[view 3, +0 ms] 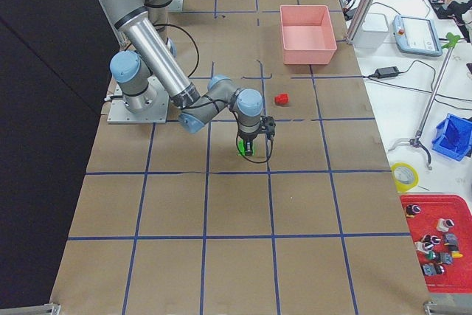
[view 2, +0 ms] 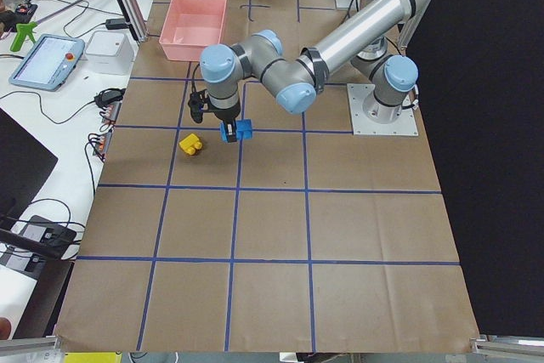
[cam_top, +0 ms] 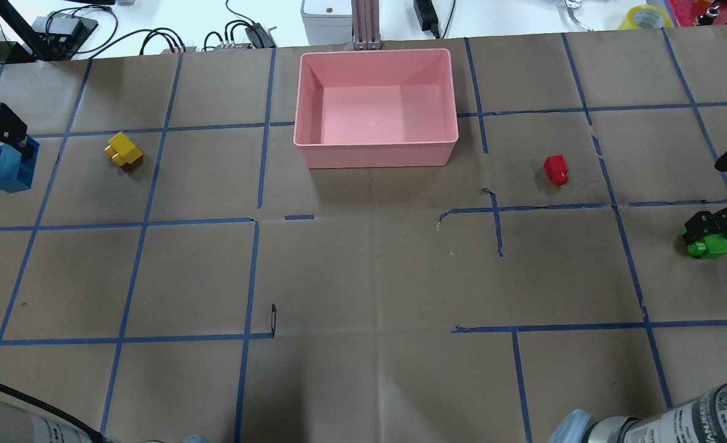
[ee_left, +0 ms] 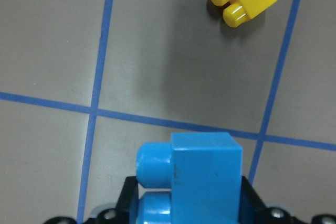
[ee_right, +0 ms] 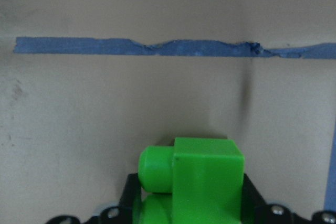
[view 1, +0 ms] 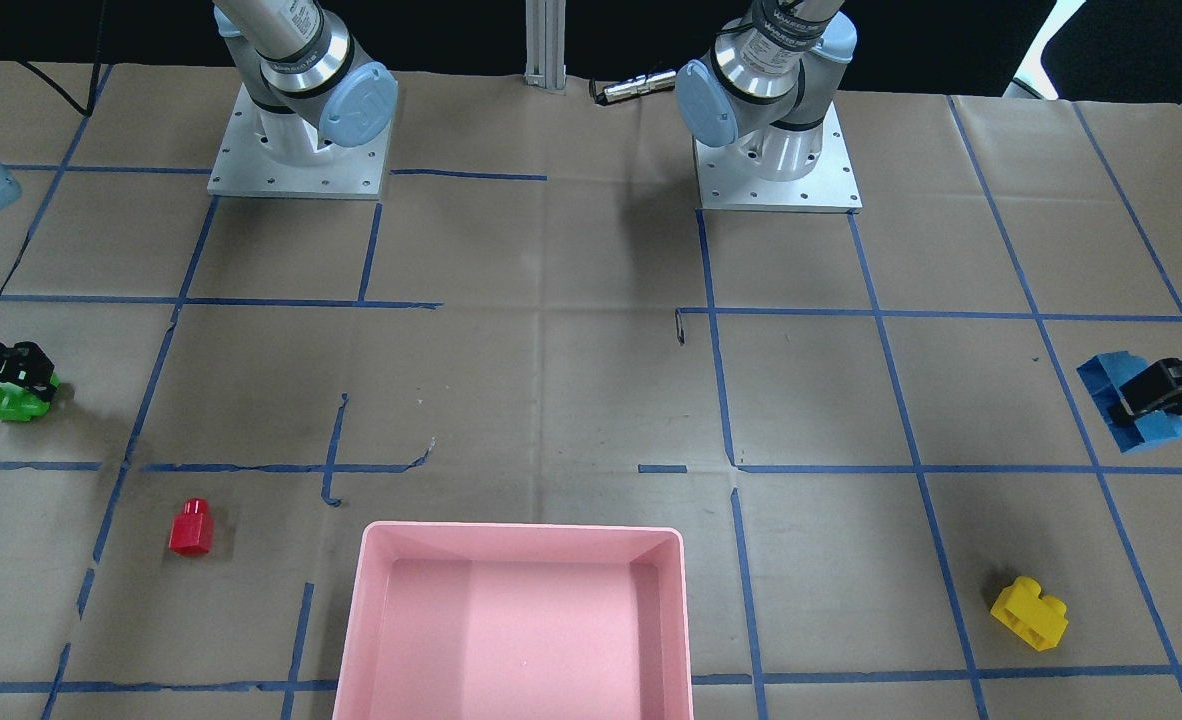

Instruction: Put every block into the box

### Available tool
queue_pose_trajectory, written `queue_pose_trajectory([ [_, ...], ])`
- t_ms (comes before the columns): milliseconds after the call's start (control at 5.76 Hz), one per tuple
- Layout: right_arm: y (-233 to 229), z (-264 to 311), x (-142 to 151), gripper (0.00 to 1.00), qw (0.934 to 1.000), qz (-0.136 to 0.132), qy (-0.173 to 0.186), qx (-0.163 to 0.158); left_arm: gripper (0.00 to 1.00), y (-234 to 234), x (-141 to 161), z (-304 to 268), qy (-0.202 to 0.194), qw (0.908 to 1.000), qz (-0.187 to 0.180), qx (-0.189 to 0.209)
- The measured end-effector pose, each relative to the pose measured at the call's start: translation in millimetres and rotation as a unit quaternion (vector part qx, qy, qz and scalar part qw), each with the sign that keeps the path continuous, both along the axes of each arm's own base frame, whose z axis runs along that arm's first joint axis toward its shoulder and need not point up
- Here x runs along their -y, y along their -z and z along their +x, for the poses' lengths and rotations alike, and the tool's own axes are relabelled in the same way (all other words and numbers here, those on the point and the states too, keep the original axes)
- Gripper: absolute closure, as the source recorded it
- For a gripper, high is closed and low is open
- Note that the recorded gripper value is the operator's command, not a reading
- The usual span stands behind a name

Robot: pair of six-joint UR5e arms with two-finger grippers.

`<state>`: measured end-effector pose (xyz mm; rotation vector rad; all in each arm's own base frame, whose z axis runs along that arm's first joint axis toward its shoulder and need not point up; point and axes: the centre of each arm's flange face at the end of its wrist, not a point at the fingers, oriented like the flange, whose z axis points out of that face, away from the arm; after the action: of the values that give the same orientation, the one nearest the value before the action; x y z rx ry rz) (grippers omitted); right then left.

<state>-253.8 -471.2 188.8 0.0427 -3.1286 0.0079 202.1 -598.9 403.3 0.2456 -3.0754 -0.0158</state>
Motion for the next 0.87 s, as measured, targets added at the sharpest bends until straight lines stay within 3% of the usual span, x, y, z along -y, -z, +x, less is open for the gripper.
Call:
queue_pose_trajectory([
  [347,-38.3,-8.6,8.9,0.89,0.9999,0.01,0.0,-0.004,0.71,-25.0,48.0,-127.2,0.042,0.9988,-0.025,-0.005],
  [694,-112.1,-16.4,26.2,0.92,1.0,0.005,-0.007,-0.004,0.72,-49.3,96.9,-291.6,0.109,0.9924,-0.057,0.0],
  [868,-145.5,-13.5,37.6,0.92,0.9999,-0.003,-0.017,-0.003,0.72,-39.3,116.8,-374.2,0.13,0.9896,-0.063,-0.005],
])
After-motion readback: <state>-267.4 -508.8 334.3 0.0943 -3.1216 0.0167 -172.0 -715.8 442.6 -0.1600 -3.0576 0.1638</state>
